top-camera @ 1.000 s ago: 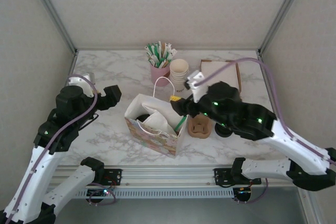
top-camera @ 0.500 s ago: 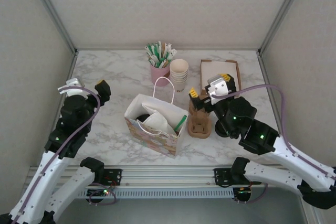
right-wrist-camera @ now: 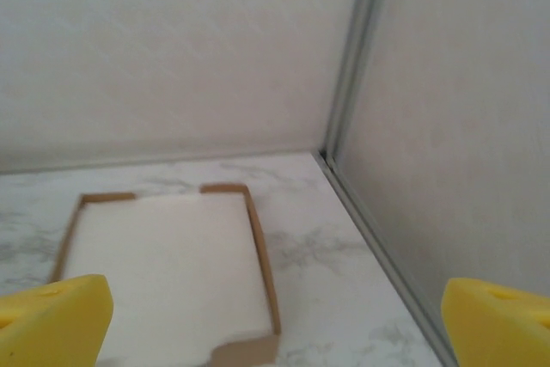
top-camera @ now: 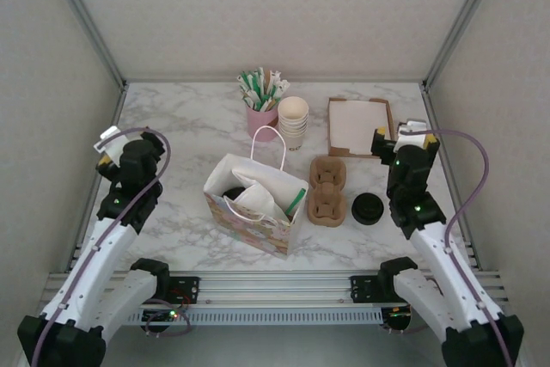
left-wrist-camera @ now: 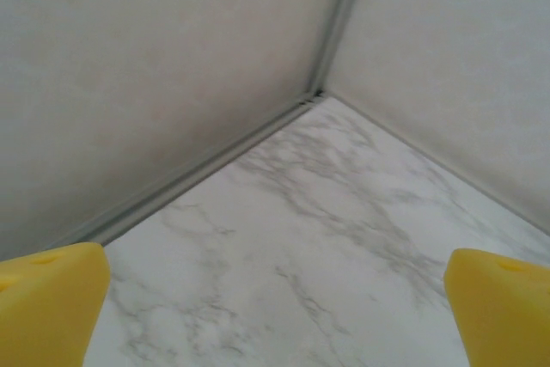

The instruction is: Pack the takeout coffee

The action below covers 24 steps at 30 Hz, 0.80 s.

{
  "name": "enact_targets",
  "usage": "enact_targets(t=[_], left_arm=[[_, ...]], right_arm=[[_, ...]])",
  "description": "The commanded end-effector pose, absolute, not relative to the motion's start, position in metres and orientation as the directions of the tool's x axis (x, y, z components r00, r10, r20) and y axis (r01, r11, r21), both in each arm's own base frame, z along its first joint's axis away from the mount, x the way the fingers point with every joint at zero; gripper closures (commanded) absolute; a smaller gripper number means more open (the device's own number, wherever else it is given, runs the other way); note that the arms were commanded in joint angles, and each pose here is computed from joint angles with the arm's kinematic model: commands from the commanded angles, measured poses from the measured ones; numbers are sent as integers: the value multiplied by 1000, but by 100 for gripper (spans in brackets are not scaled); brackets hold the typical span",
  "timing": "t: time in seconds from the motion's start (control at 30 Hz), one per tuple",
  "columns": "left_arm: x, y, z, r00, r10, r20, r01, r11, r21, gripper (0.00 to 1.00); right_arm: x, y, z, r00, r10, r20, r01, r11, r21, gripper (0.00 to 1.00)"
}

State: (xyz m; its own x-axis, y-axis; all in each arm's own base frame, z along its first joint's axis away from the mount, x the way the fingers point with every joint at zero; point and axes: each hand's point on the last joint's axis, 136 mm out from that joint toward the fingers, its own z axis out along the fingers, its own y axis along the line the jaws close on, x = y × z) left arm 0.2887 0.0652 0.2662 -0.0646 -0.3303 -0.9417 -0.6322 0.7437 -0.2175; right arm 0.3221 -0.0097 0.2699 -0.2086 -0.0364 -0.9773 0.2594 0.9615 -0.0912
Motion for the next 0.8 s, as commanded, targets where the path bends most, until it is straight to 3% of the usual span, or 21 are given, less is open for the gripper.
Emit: enact_targets(t=[0.0,0.13,0.3,0.5,0.77], left_arm=[[280,88,264,44,-319,-947,-739,628,-246,0],[281,96,239,-8,-297,-955,-784,594,-178,0],[293,96,202,-53,-289,-956,-761,632,-149,0],[308,95,169,-221,-213,-952,-728,685,16,0],[332,82,124,-317,-182,-931,-624,779,60,0]], right_arm=[[338,-17,241,-204,106,-973,285,958,45,1],[345,-26,210,-218,108,-970,314,949,35,1],[348,-30,176,-285,86,-955,316,949,-9,1],[351,-30,129,-374,49,-926,291,954,-67,1],[360,-23,110,-387,51,-921,256,965,-54,1]])
